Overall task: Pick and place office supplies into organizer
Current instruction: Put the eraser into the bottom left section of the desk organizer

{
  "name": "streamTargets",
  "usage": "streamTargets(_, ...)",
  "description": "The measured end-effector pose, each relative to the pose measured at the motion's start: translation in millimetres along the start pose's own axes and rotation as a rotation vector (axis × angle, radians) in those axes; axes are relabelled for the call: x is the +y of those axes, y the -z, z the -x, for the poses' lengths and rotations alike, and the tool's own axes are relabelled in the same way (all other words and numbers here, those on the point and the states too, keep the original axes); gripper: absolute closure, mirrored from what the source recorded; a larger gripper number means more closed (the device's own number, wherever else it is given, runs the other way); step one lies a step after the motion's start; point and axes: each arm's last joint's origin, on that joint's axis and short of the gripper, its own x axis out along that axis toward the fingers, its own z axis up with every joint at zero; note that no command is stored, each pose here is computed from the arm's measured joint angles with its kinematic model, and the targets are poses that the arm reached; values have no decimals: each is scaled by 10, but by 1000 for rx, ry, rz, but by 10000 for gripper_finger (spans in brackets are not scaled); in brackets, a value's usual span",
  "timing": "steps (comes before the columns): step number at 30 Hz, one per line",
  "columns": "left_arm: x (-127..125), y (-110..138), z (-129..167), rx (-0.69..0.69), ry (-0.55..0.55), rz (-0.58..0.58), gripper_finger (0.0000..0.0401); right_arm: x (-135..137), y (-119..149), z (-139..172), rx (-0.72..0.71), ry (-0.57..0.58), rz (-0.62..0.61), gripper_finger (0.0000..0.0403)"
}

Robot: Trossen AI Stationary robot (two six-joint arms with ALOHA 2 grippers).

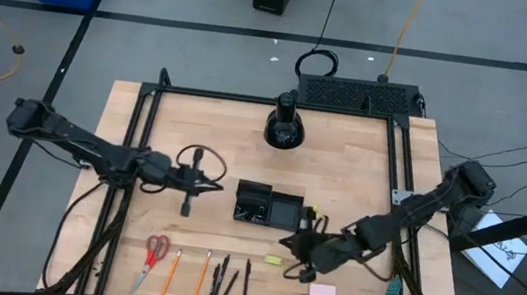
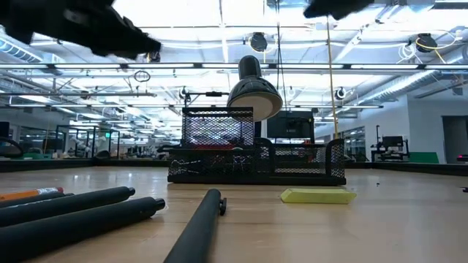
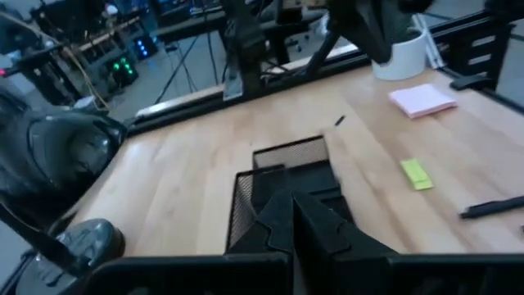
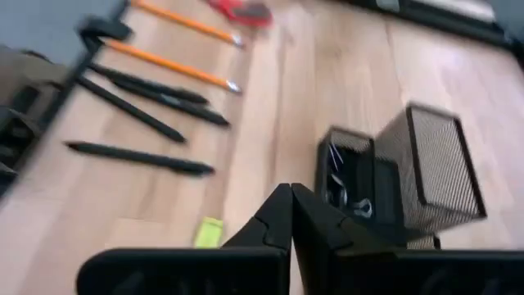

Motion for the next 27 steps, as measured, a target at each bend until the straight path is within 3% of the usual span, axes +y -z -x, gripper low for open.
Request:
streamTargets(6,-123,-86,179,-19,9,-32,399,21,-88,203,-71,-38,-38,403)
streamTargets(13,-229,-103,290,-11,54,-104,399,52,-45,209,-62,-93,-23,403)
streamTargets(19,-223,-133,435,-27,27,-150,400,18,126,189,-154,-55,23,403)
streamTargets(27,-120,102,653,-155,-40,-136,400,-299,503,321,-253,-18,-99,403)
